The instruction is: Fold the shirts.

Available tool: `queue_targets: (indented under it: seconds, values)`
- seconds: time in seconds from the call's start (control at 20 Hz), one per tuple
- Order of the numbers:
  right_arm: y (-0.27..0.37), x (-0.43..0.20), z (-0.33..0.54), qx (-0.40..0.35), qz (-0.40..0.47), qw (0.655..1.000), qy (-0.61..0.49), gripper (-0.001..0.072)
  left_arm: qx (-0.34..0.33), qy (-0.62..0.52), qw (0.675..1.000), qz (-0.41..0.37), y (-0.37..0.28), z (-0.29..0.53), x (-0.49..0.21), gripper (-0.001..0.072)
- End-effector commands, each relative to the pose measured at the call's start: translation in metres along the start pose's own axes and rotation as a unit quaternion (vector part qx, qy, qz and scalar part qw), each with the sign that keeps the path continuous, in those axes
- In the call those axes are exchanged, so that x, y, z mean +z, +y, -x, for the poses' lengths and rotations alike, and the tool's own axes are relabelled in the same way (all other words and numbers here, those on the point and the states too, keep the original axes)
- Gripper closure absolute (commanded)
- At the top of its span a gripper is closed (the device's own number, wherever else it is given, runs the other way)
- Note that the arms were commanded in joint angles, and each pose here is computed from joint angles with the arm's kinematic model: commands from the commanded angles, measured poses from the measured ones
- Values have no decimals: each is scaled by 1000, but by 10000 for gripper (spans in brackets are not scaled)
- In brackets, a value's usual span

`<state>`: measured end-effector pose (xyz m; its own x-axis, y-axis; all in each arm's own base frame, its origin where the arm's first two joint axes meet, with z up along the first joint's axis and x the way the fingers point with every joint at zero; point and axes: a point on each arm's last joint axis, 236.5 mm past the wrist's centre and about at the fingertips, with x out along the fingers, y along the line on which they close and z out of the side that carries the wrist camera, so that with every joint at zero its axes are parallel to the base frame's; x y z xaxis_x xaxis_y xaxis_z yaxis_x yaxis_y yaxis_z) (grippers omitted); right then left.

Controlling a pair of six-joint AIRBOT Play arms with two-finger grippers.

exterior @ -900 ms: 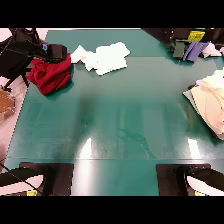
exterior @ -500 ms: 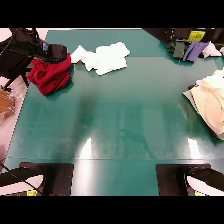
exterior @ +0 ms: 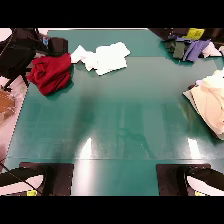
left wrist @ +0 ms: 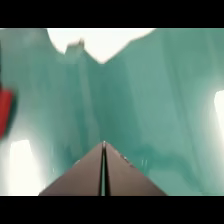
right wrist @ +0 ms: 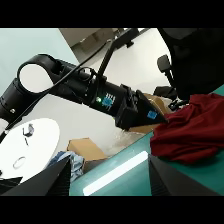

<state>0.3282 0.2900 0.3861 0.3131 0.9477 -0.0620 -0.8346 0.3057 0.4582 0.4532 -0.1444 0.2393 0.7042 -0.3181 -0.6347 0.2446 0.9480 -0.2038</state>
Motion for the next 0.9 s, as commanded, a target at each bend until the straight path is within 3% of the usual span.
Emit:
queue_targets:
  seconds: [0.0,0.4,0.45,0.55,0.6,0.65,0.7,0.85]
  values:
    - [-6,-8,-5,4,-8,1000,15,193,-11,-83,996,3,-5,3,39,682]
    - [-28,-56,-22,33,-83,991,100,193,19,-104,994,19,10,3,49,683]
    - [-28,-58,-23,37,-88,990,103,193,60,-76,995,27,30,-1,35,684]
    - [-26,-61,-25,42,-88,989,107,193,219,1,974,52,109,-3,-10,682]
    - [-25,-61,-26,43,-88,989,108,193,256,36,964,63,136,-7,-32,681]
    - [-21,-64,-27,47,-87,989,112,193,250,81,962,78,150,-21,-59,413]
    - [-20,-64,-27,48,-86,989,113,193,225,115,962,107,155,-37,-82,-13]
    - [-14,-68,-29,57,-86,987,121,193,161,150,951,219,169,-74,-124,-13]
